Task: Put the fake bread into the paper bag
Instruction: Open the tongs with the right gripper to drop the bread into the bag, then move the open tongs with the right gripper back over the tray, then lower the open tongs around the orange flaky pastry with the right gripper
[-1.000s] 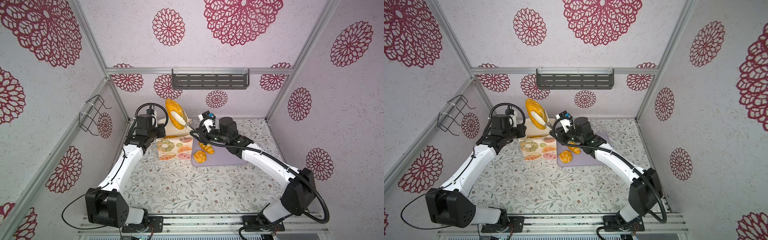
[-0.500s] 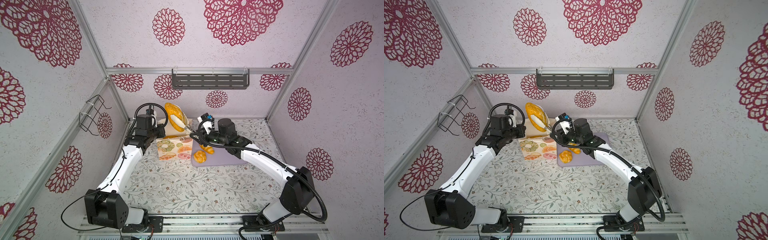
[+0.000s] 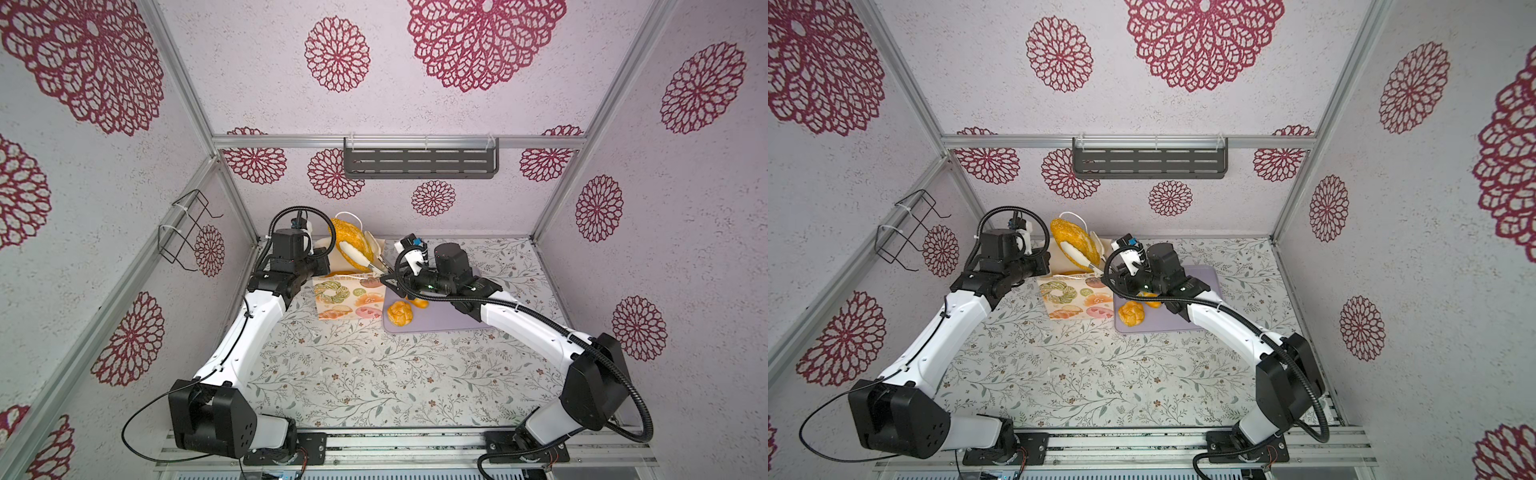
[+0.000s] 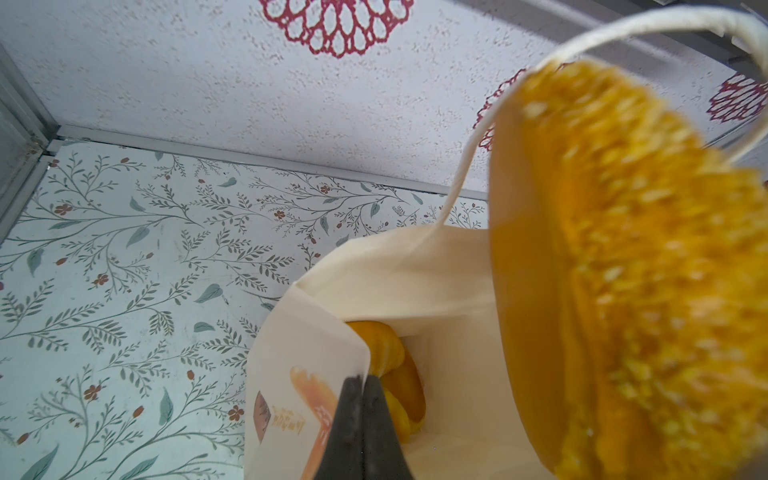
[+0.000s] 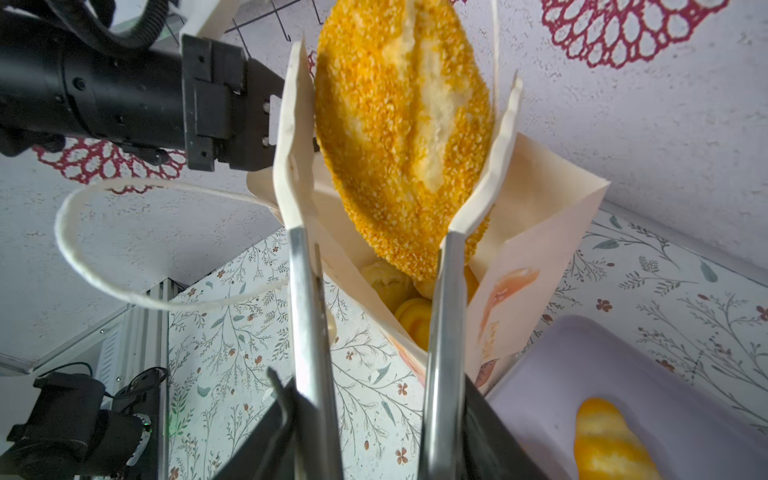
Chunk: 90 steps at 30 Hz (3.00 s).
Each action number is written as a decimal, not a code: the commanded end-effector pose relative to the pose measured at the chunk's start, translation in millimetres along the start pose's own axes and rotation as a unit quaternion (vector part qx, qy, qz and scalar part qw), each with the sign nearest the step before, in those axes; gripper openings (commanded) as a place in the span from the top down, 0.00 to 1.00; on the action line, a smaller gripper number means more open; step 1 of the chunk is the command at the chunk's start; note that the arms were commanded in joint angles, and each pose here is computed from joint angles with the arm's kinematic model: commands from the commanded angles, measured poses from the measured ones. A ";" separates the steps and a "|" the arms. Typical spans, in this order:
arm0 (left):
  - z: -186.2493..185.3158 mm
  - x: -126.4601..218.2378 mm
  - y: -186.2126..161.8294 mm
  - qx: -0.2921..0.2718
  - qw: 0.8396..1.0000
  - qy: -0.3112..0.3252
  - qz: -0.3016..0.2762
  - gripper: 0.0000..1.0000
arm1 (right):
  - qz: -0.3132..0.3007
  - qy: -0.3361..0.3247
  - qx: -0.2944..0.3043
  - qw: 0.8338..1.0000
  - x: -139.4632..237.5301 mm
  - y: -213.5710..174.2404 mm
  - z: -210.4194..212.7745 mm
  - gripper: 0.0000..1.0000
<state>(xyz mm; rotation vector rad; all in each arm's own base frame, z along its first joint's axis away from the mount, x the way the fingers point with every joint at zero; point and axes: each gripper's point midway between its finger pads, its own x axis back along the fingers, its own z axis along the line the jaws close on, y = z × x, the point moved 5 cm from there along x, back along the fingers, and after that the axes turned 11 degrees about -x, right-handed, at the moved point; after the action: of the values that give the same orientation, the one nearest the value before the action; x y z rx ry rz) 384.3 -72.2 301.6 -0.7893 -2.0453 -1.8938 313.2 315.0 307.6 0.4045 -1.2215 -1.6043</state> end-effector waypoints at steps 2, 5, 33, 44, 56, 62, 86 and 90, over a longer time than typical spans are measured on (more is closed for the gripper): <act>-1.6 13.0 11.3 -0.012 1.000 0.001 -0.021 1.00 | -0.073 0.015 0.043 0.996 25.8 36.1 24.1 0.44; -1.5 13.5 11.6 -0.012 1.000 0.002 -0.021 1.00 | -0.075 0.014 0.044 0.996 27.9 36.7 24.9 0.44; -0.2 15.2 11.3 -0.007 1.000 0.008 -0.027 1.00 | -0.110 -0.046 0.028 0.992 61.9 59.9 29.7 0.44; -1.8 16.3 11.9 -0.004 1.000 0.001 -0.030 1.00 | -0.129 -0.119 -0.006 0.984 79.8 57.9 15.7 0.44; -3.1 19.2 13.7 -0.001 0.999 -0.003 -0.036 1.00 | -0.132 -0.212 -0.060 0.967 108.2 43.7 -2.6 0.45; -3.2 15.6 11.6 0.006 0.999 -0.005 -0.034 1.00 | -0.123 -0.222 -0.079 0.964 117.1 25.5 -6.2 0.45; -2.3 15.7 11.6 0.009 0.999 -0.003 -0.038 1.00 | 0.026 -0.260 -0.109 0.959 115.4 -56.5 -27.4 0.46; -3.6 14.9 12.7 0.007 1.000 -0.007 -0.028 1.00 | 0.041 -0.256 -0.105 0.960 115.6 -68.0 -28.4 0.45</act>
<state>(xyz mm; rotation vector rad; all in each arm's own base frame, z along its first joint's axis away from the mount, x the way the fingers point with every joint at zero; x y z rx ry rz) 374.6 -69.4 308.7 -0.7583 -2.0754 -1.8737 256.5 198.2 259.7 -0.2826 -1.4093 -1.7889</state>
